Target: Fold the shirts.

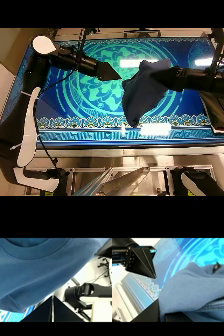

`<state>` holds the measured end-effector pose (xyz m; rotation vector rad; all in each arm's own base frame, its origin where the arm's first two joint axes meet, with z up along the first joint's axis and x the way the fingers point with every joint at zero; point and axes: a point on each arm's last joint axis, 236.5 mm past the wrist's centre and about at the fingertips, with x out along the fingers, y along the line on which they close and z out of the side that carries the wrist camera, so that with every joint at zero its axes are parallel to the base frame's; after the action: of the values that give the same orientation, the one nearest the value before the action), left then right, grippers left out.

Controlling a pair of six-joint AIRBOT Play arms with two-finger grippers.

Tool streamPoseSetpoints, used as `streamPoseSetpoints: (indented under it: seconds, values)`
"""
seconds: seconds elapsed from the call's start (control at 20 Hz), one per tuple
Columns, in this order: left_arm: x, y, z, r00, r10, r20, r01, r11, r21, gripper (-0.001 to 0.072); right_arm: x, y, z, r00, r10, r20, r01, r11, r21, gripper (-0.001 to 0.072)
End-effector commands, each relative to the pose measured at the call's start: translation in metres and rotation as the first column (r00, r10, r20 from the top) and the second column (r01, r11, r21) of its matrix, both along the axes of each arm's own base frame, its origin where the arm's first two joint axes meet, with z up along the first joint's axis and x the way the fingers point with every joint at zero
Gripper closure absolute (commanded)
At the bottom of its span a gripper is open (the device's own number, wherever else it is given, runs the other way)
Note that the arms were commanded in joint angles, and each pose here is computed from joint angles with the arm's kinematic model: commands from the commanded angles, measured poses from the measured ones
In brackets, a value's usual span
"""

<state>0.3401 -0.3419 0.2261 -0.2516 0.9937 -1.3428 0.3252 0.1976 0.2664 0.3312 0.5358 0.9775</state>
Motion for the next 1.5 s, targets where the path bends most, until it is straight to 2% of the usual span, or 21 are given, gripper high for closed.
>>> streamPoseSetpoints:
  seconds: [0.0, 0.05, 0.1, 0.15, 0.2, 0.25, 0.3, 0.5, 0.55, 0.6, 0.65, 0.75, 0.85, 0.95, 1.15, 1.35, 1.4, 1.45]
  values:
    - [-0.019, -0.010, -0.014, 1.000, 0.007, -0.009, -0.006, 0.999, 0.047, 0.0686, -0.018, 0.013, -0.020, 0.998, 0.011, -0.065, -0.015, 0.998, -0.066, 0.0696]
    - [-0.024, -0.012, -0.036, 0.999, 0.005, -0.054, -0.001, 0.997, 0.077, 0.0687, -0.019, 0.025, -0.038, 0.993, 0.034, -0.109, -0.041, 0.997, -0.064, 0.0696]
    - [-0.028, -0.013, -0.058, 0.995, 0.006, -0.102, 0.005, 0.994, 0.106, 0.0685, -0.019, 0.035, -0.056, 0.987, 0.054, -0.153, -0.064, 0.996, -0.065, 0.0655]
    - [-0.031, -0.009, -0.083, 0.990, 0.014, -0.142, 0.008, 0.988, 0.153, 0.0639, -0.021, 0.045, -0.077, 0.976, 0.077, -0.206, -0.093, 0.993, -0.070, 0.0394]
    - [-0.034, -0.002, -0.104, 0.985, 0.023, -0.171, 0.012, 0.980, 0.201, 0.0408, -0.023, 0.048, -0.096, 0.964, 0.089, -0.251, -0.114, 0.990, -0.086, 0.0243]
    - [-0.035, 0.009, -0.124, 0.980, 0.040, -0.195, 0.011, 0.968, 0.250, 0.0370, -0.023, 0.044, -0.113, 0.955, 0.089, -0.282, -0.130, 0.983, -0.131, 0.0245]
    - [-0.034, 0.022, -0.138, 0.974, 0.056, -0.219, 0.009, 0.958, 0.288, 0.0370, -0.019, 0.033, -0.127, 0.949, 0.058, -0.311, -0.118, 0.977, -0.179, 0.0245]
    - [-0.020, 0.073, -0.176, 0.932, 0.176, -0.316, -0.059, 0.935, 0.349, 0.0370, -0.001, -0.065, -0.167, 0.901, -0.218, -0.376, 0.056, 0.916, -0.396, 0.0243]
    - [-0.015, 0.082, -0.187, 0.917, 0.221, -0.332, -0.095, 0.929, 0.357, 0.0370, 0.005, -0.092, -0.178, 0.872, -0.301, -0.385, 0.118, 0.894, -0.432, 0.0217]
    - [-0.008, 0.091, -0.200, 0.902, 0.269, -0.338, -0.137, 0.920, 0.368, 0.0370, 0.011, -0.112, -0.189, 0.843, -0.367, -0.394, 0.179, 0.881, -0.438, 0.0086]
    - [0.001, 0.098, -0.214, 0.884, 0.329, -0.333, -0.196, 0.906, 0.375, 0.0370, 0.015, -0.127, -0.202, 0.815, -0.417, -0.402, 0.229, 0.869, -0.438, 0.0058]
    - [0.021, 0.102, -0.240, 0.854, 0.423, -0.303, -0.299, 0.875, 0.380, 0.0369, 0.021, -0.144, -0.240, 0.756, -0.481, -0.444, 0.277, 0.850, -0.448, 0.0058]
    - [0.027, 0.087, -0.256, 0.841, 0.429, -0.330, -0.322, 0.887, 0.332, 0.0366, 0.019, -0.139, -0.282, 0.707, -0.471, -0.527, 0.246, 0.863, -0.441, 0.0058]
    - [0.025, 0.062, -0.269, 0.836, 0.386, -0.389, -0.288, 0.914, 0.286, 0.0365, 0.022, -0.118, -0.308, 0.689, -0.397, -0.606, 0.191, 0.907, -0.376, 0.0058]
    - [0.024, 0.022, -0.288, 0.860, 0.275, -0.430, -0.171, 0.949, 0.266, 0.0364, 0.030, -0.077, -0.338, 0.675, -0.264, -0.689, 0.135, 0.962, -0.237, 0.0059]
    - [0.023, 0.005, -0.310, 0.854, 0.223, -0.470, -0.081, 0.950, 0.303, 0.0364, 0.030, -0.054, -0.350, 0.674, -0.198, -0.712, 0.104, 0.979, -0.173, 0.0067]
    - [0.017, 0.003, -0.316, 0.846, 0.204, -0.493, -0.046, 0.949, 0.313, 0.0123, 0.031, -0.052, -0.349, 0.678, -0.191, -0.710, 0.104, 0.981, -0.164, 0.0067]
    - [0.012, 0.002, -0.318, 0.825, 0.192, -0.531, -0.018, 0.949, 0.315, -0.0013, 0.032, -0.051, -0.348, 0.679, -0.188, -0.709, 0.104, 0.981, -0.161, 0.0067]
